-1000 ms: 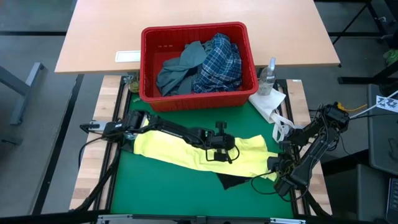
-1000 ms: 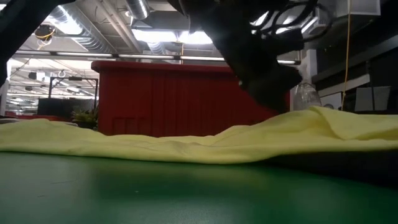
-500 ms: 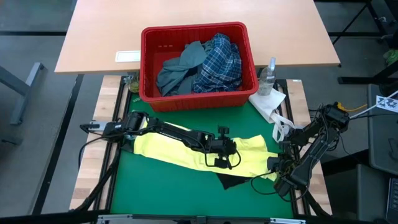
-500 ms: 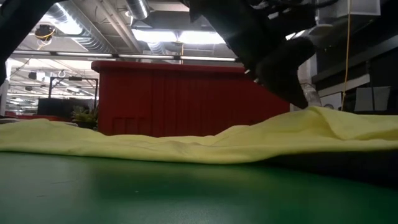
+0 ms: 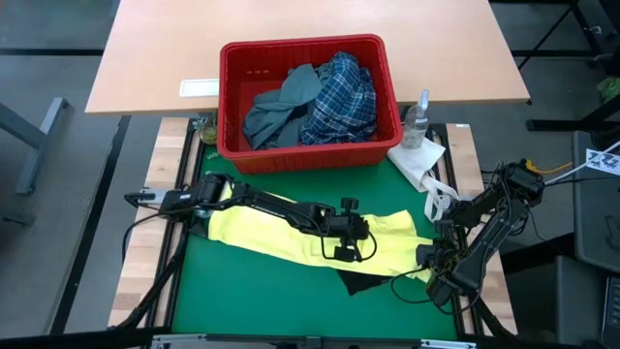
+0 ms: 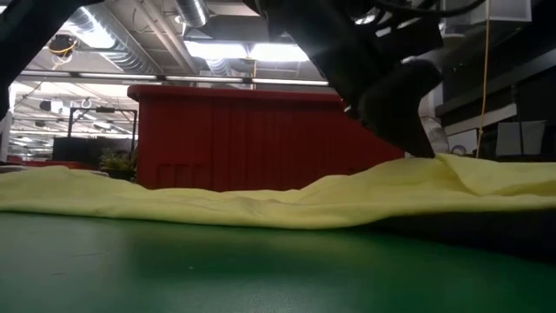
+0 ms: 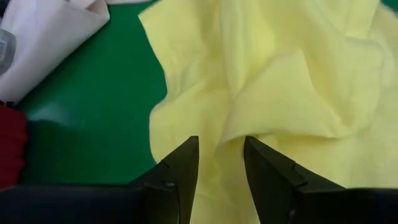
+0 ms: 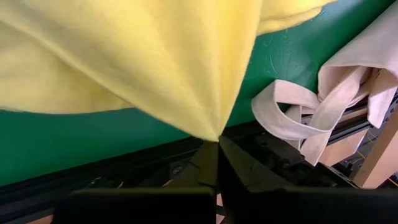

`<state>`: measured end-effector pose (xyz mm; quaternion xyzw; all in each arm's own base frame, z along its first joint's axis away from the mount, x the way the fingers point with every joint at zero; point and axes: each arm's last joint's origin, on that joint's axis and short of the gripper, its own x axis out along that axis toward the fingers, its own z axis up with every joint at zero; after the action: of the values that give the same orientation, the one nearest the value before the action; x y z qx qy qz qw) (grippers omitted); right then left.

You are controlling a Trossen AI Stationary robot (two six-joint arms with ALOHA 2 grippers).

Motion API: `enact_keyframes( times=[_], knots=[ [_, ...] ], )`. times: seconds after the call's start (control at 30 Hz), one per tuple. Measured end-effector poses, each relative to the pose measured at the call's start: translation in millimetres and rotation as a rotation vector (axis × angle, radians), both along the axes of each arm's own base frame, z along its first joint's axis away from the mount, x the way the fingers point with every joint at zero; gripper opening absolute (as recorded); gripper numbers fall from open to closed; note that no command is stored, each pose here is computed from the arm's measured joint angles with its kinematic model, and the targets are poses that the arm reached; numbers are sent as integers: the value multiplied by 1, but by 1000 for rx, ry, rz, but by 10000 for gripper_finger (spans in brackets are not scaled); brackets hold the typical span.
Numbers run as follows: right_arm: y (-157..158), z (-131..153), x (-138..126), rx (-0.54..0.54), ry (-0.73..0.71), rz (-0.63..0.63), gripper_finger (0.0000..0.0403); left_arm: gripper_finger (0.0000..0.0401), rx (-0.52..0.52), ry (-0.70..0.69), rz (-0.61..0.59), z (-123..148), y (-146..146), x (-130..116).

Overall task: Fold Laundry from Bin
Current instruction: Fold the yellow shirt

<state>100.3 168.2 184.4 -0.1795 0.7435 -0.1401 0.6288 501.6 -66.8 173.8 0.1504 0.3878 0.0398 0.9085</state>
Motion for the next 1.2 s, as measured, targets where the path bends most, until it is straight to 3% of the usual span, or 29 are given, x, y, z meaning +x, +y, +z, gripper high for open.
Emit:
enact_keyframes(
  times=[0.37,0.63,0.87,1.2],
  knots=[
    [0,0,0,1,-1,0,3,104,-40,-28,-33,-10,0,6],
    [0,0,0,1,-2,-3,3,8,45,-25,14,-12,7,7],
    [0,0,0,2,-2,-3,3,2,245,29,39,-13,8,4],
    [-1,0,2,-34,-52,28,3,17,264,114,22,-18,8,-2]
  ],
)
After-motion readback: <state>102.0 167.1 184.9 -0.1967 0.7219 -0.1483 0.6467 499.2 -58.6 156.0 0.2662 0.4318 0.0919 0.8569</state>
